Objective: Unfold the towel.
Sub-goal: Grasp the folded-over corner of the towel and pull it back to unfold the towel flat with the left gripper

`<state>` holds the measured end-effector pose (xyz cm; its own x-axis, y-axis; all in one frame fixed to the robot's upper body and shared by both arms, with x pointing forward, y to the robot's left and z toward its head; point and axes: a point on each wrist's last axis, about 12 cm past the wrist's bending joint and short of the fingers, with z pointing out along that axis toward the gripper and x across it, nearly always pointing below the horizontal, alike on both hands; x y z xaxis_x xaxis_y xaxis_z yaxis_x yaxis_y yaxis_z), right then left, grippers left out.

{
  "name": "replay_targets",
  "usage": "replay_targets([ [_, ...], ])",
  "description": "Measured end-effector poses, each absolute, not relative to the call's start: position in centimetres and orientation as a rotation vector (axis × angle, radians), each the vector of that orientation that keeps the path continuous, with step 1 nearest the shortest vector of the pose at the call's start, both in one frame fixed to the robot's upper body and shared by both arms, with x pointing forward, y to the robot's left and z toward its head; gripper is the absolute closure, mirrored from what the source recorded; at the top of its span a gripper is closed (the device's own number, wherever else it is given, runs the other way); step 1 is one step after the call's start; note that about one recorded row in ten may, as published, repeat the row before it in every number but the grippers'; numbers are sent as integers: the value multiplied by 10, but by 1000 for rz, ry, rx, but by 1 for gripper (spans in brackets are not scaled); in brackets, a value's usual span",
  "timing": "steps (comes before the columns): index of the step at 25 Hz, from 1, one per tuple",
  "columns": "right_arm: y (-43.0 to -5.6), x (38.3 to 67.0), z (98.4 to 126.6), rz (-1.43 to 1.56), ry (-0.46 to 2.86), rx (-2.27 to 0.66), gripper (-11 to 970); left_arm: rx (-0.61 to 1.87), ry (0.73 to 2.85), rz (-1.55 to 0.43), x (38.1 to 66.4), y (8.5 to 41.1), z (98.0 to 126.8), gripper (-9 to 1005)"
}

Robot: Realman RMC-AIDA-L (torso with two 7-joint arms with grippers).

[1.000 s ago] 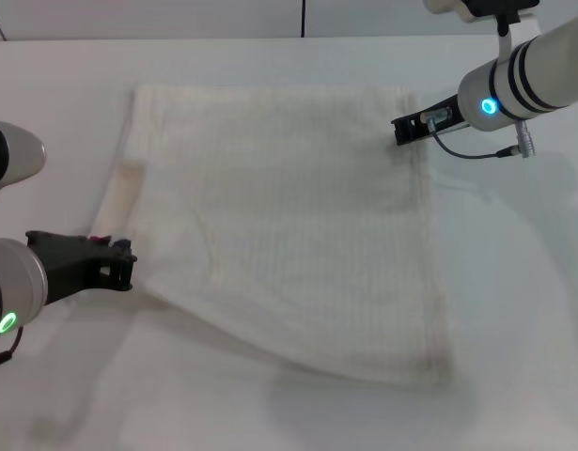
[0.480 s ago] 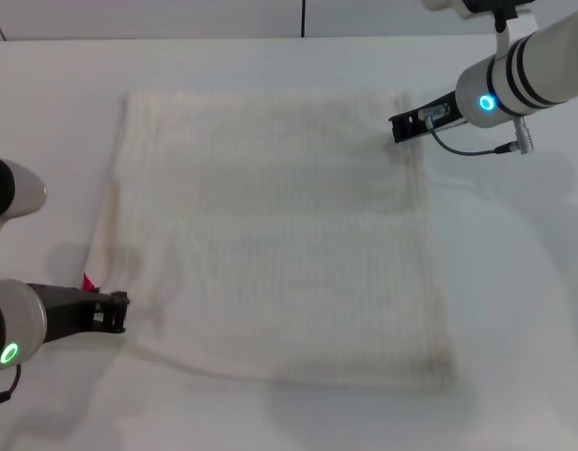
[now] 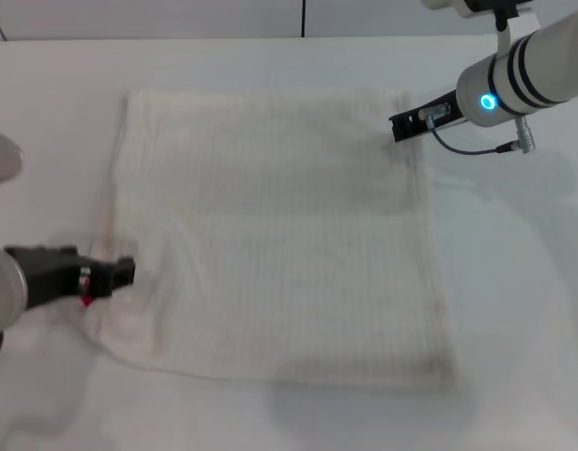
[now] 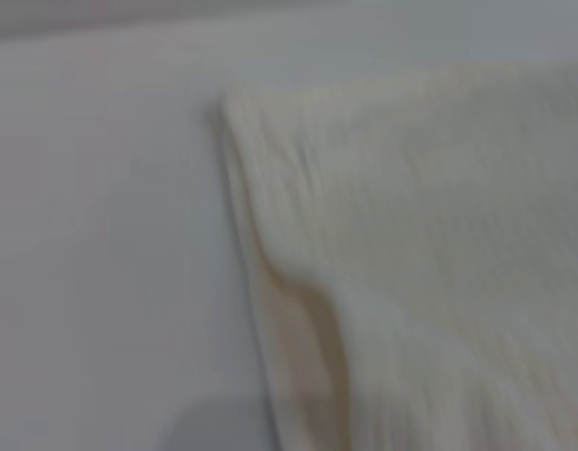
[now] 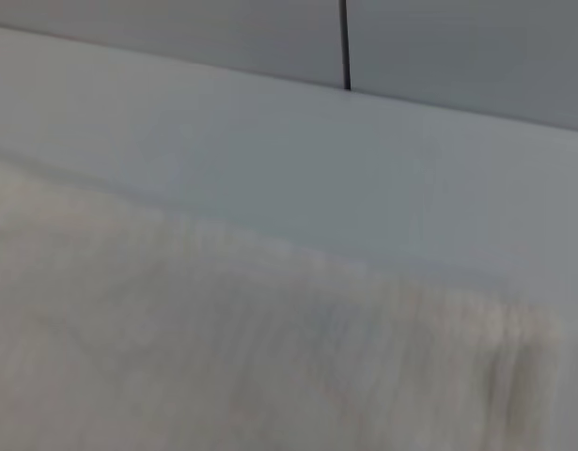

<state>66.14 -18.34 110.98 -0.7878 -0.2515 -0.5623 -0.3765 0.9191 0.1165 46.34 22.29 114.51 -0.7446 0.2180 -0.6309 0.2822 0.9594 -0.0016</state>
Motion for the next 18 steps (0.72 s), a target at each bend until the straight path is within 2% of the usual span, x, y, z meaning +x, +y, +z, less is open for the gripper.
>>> replay_targets([
  [4,-184,661,1112,305,2508,-447,960,392,2378,-149,471,213,1147,369],
  [5,-184,660,1112,308,2510,-447,960,455,2346,-191,475,195,1143,339],
  [6,-184,660,1112,308,2510,-447,960,455,2346,-191,475,195,1143,309],
  [7,-184,660,1111,310,2511,-446,960,502,2332,-218,478,182,1135,279],
  [10,-185,659,1111,310,2513,-443,960,532,2371,-217,486,175,1120,204],
  [13,-186,659,1110,310,2514,-441,960,526,2408,-206,487,177,1114,128],
  [18,-188,658,1109,311,2518,-433,960,412,2503,-129,486,210,1110,129],
])
